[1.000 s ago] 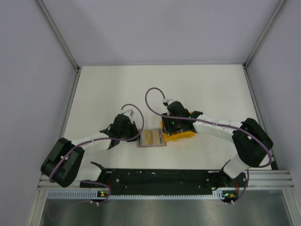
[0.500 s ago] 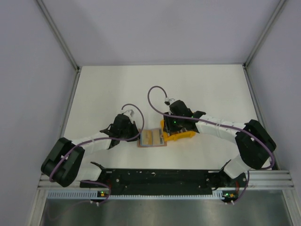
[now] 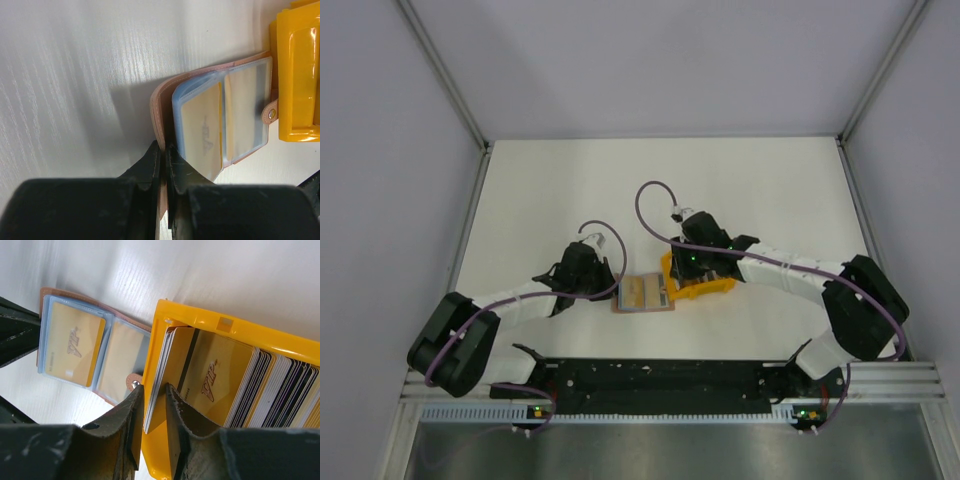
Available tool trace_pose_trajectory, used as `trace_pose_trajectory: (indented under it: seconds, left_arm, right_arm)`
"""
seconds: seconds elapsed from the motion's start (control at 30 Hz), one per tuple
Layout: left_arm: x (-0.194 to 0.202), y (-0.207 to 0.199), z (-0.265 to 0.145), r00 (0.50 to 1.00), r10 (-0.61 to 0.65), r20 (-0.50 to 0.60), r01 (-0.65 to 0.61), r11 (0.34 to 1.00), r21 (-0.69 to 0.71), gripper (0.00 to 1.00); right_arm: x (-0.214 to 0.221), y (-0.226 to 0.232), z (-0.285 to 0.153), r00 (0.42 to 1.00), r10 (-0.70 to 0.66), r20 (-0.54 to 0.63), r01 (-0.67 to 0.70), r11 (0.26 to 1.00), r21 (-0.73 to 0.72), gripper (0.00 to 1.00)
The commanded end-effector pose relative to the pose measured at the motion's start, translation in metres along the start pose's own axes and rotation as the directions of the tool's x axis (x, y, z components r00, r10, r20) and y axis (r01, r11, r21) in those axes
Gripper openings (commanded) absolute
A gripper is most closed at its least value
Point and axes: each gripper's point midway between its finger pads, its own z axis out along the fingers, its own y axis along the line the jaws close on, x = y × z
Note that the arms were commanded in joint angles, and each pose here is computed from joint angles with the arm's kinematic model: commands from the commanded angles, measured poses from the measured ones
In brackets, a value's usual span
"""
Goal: Put the credit cards into the card holder
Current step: Pick up the credit card from the storage box.
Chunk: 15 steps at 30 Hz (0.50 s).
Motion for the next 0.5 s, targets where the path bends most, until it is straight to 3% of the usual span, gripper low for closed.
trace_pose_trajectory:
  seconds: [0.0,0.47]
  left_arm:
    - [-0.009,-0.006,0.002,1.0,0.018,0.019,-0.018,1.0,0.017,0.0]
    - [-0.008,-0.004,0.002,1.0,0.021,0.018,-0.021,1.0,0.011,0.0]
  right_arm:
    - [-0.023,0.011,-0.013,0.996,0.006,0.085,-0.002,0.999,-0.044,0.23]
    - [-0.022,-0.007,-0.016,0.995,0.022,0.095,-0.023,1.0,0.011,0.1]
